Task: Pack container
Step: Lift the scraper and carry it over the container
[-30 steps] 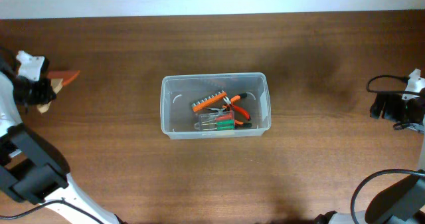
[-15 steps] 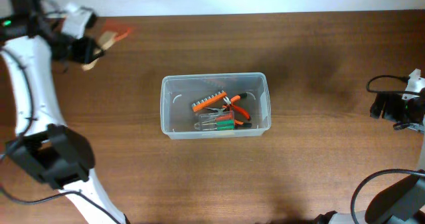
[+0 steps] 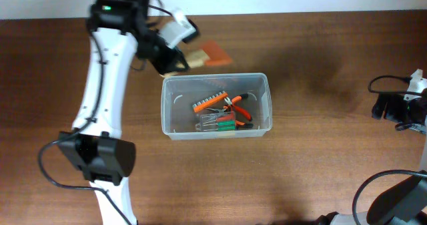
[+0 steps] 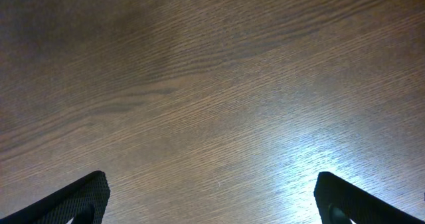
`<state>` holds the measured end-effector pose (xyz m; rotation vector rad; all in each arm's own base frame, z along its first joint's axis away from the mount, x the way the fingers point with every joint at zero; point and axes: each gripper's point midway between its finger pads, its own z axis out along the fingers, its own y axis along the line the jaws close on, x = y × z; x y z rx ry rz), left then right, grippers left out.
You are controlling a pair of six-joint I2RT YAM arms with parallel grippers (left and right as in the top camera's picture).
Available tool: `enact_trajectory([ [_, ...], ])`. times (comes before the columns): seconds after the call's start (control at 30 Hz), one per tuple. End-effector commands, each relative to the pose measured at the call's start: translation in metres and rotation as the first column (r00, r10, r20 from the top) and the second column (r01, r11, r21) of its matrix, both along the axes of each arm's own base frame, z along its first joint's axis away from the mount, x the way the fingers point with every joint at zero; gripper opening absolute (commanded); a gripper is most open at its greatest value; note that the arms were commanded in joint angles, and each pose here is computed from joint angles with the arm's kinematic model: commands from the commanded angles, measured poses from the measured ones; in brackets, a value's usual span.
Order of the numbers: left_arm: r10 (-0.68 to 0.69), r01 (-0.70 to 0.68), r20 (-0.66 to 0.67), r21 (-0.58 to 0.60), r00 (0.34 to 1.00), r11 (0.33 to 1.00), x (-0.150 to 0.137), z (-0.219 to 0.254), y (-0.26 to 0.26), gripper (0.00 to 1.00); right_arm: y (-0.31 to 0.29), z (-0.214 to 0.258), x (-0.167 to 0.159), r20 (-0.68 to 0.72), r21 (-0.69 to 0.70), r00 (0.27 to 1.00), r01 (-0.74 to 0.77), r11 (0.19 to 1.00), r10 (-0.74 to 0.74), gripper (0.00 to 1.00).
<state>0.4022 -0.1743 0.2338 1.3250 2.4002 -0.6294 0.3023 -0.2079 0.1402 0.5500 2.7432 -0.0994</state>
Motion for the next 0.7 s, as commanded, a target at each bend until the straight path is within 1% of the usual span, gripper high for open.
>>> enact_trajectory([
  [0.0, -0.138, 0.138, 0.018, -0.013, 0.99, 0.99, -0.018, 0.004, -0.024, 0.02, 0.001, 0.002, 0.0, 0.012, 0.007, 1.0, 0.009, 1.0, -0.009, 0.99],
  [0.07, -0.176, 0.176, 0.006, -0.009, 0.984, 0.984, -0.028, 0.003, -0.032, 0.02, 0.001, 0.002, 0.0, 0.012, 0.007, 1.0, 0.009, 1.0, -0.009, 0.99],
  [0.17, -0.197, 0.197, 0.001, 0.003, 0.98, 0.98, -0.032, 0.001, -0.038, 0.02, 0.001, 0.002, 0.0, 0.012, 0.007, 1.0, 0.009, 1.0, -0.009, 0.99],
  [0.37, -0.194, 0.194, 0.001, 0.019, 0.981, 0.981, -0.029, -0.007, -0.037, 0.02, 0.001, 0.002, 0.0, 0.012, 0.007, 1.0, 0.009, 1.0, -0.009, 0.99],
  [0.53, -0.193, 0.194, -0.032, 0.031, 0.981, 0.981, -0.024, -0.038, -0.037, 0.02, 0.001, 0.002, 0.0, 0.012, 0.007, 1.0, 0.009, 1.0, -0.009, 0.99],
  [0.67, -0.201, 0.2, -0.053, -0.021, 0.978, 0.98, -0.025, -0.051, -0.045, 0.02, 0.001, 0.002, 0.0, 0.012, 0.006, 1.0, 0.009, 1.0, -0.009, 0.99],
])
